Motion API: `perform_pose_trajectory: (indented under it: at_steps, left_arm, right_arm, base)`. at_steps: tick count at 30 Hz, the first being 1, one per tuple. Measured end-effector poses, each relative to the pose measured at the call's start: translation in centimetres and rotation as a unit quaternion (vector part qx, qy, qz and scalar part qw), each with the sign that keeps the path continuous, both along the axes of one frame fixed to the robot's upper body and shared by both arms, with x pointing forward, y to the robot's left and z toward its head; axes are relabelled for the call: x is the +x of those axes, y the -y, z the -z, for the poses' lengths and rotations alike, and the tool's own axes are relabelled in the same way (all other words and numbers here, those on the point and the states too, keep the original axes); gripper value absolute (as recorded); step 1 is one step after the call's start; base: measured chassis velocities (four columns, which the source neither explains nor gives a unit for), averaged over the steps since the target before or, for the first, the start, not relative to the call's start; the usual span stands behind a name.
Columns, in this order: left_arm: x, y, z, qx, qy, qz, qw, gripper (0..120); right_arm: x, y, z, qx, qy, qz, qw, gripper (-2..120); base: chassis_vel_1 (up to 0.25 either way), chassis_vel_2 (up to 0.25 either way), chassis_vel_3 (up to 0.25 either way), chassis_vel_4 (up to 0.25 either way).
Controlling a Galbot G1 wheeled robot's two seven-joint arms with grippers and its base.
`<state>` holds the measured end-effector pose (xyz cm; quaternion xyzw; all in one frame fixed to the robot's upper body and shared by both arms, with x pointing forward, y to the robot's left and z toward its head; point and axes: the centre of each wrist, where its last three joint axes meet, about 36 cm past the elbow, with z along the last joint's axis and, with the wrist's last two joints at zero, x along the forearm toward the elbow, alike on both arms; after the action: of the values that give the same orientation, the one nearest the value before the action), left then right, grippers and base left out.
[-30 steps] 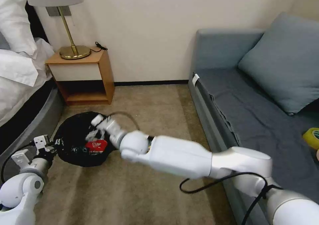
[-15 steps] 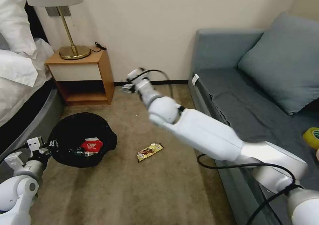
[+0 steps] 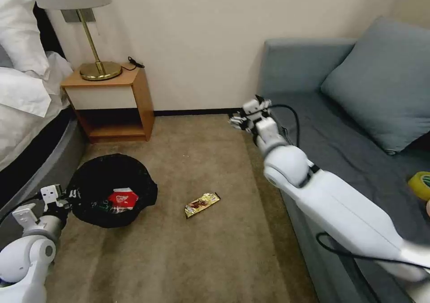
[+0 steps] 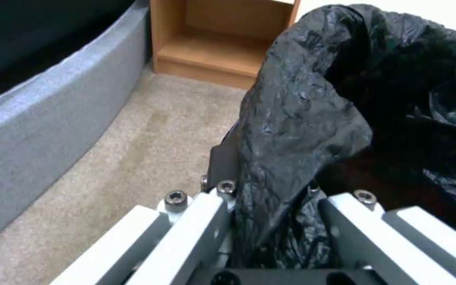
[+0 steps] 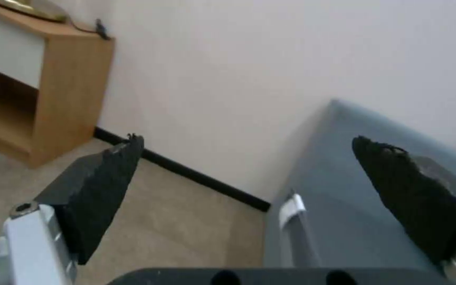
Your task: Pick up the trash bin, then pick up the garbage on the floor and place it into the trash bin.
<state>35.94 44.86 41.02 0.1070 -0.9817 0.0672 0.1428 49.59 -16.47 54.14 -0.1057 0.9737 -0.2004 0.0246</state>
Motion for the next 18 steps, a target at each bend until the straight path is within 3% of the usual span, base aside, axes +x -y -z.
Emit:
perform_pose_trajectory:
  at_steps: [8,12,18]
  left_arm:
    - [-1.0,0.8,-0.2,0.012,-0.001,-0.007,0.9999,3]
    - [-1.4,1.3,-0.7,0.013,0.005,-0.01,0.9999,3]
    - [-1.6,2.3,-1.1,0.013,0.009,-0.007,0.9998,3]
  right_arm:
    - [-3.9,3.4,-0.3,0.014,0.029,0.045,0.998,100]
    - [-7.9,6.7,0.1,0.022,0.023,0.071,0.997,100]
    - [-11.8,9.4,-0.3,0.039,0.019,0.082,0.996,100]
  base:
    - [0.0,0.0,0.0,0.0]
    - [0.0,0.0,0.0,0.0]
    - [0.0,0.0,0.0,0.0]
